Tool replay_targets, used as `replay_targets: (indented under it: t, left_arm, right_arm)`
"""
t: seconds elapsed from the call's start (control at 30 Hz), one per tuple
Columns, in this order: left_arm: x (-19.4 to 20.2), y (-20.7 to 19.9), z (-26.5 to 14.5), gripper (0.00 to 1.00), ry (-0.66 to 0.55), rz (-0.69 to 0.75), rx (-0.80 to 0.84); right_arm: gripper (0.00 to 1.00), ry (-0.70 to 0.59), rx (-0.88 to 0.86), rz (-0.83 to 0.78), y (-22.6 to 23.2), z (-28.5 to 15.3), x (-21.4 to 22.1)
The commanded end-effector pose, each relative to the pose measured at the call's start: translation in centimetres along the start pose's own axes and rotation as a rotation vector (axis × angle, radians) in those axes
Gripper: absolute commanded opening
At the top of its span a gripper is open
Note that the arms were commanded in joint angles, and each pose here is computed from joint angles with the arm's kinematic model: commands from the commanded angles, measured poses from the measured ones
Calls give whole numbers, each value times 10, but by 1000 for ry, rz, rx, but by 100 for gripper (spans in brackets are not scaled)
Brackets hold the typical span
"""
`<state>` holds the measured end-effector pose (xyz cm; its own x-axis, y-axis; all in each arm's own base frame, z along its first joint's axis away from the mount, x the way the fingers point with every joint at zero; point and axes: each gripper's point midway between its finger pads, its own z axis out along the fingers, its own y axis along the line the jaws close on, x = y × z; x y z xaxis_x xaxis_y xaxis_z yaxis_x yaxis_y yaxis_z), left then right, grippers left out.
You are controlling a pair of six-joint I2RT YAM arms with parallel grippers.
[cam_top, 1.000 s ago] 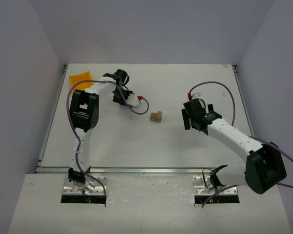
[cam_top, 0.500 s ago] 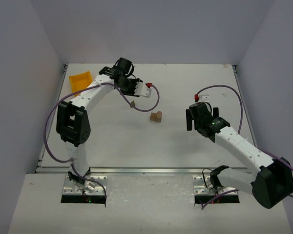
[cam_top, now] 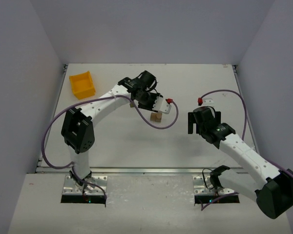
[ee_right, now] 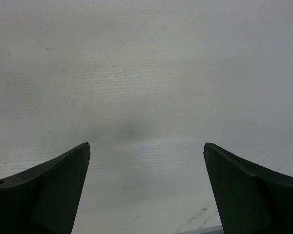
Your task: Build the wood block tower
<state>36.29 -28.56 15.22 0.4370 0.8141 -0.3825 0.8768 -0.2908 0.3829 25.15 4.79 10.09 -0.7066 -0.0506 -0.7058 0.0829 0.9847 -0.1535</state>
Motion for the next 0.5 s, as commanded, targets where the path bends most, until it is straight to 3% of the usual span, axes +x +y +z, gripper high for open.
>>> replay_targets:
  t: [0.0,0.23,0.47]
  left_arm:
    - [-32,-5,13,0,-2,38,19]
    - [-56,-12,35,0,6,41,21]
    - [-49,-5,47,0,63,30,-25]
  right_arm:
    - [99,-18,-20,22,4,0,-5]
    - [99,-6,-15,23,3,0,-2]
    - [99,-10,-14,25,1,-2,0]
